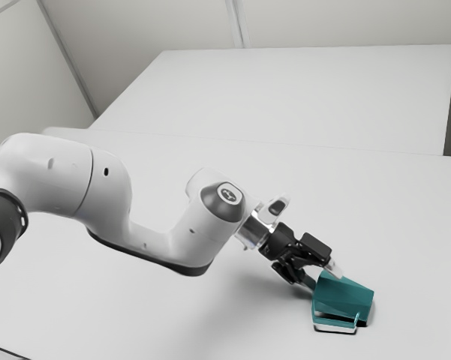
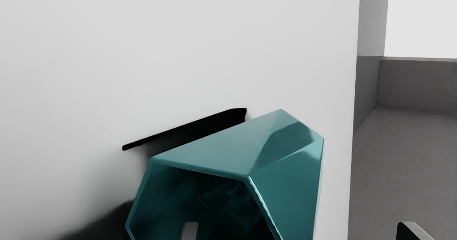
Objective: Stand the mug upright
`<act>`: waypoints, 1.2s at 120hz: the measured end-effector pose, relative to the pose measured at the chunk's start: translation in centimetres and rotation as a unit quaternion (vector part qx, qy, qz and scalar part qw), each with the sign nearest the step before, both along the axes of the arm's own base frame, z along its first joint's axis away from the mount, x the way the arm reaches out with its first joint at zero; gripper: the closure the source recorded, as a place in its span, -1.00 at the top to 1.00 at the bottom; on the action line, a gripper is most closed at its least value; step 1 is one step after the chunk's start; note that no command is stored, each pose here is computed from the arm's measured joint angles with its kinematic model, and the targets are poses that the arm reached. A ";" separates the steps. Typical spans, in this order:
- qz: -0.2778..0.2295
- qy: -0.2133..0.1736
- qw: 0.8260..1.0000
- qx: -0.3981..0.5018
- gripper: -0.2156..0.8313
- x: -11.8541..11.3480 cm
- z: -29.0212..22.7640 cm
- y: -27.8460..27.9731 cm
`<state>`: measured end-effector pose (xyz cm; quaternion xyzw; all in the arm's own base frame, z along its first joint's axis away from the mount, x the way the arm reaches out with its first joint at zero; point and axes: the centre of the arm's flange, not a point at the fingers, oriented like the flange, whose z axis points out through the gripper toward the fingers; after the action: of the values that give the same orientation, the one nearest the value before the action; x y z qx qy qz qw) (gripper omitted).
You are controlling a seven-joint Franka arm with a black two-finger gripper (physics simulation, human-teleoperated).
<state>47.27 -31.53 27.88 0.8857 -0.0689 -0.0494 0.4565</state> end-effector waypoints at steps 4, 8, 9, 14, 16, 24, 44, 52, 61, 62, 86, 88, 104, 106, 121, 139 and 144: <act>-0.001 -0.003 1.000 -0.002 0.59 0.0 0.0 -0.1; -0.003 -0.006 1.000 -0.005 0.59 -0.1 0.0 -0.3; -0.003 -0.007 1.000 -0.006 0.59 -0.2 0.0 -0.3; -0.007 -0.010 1.000 -0.010 0.59 -0.4 0.1 -0.7; -0.008 -0.011 1.000 -0.011 0.59 -0.5 0.1 -0.8; -0.012 -0.016 1.000 -0.015 0.42 -0.6 0.1 -0.9; -0.026 -0.034 0.999 -0.023 -0.34 -0.9 0.9 -1.6; -0.033 -0.042 0.998 -0.027 -0.53 -1.1 1.3 -2.0; -0.039 -0.049 0.998 -0.032 -0.67 -1.2 1.7 -2.4; -0.040 -0.050 0.997 -0.032 -0.68 -1.2 1.7 -2.4; -0.049 -0.066 0.996 -0.036 -0.83 -1.1 2.5 -2.6; -0.050 -0.068 0.996 -0.036 -0.84 -1.1 2.6 -2.6; -0.054 -0.090 0.994 -0.036 -0.87 -1.0 4.4 -2.5; -0.054 -0.095 0.993 -0.036 -0.88 -1.0 4.9 -2.4; -0.062 -0.147 0.987 -0.022 -0.89 -1.0 9.7 -1.5; -0.122 -0.226 0.964 0.070 -0.90 -0.5 16.0 1.3; -0.140 -0.237 0.956 0.101 -0.90 -0.2 17.2 2.3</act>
<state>47.05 -29.20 45.03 0.8951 -0.2931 0.0916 0.3233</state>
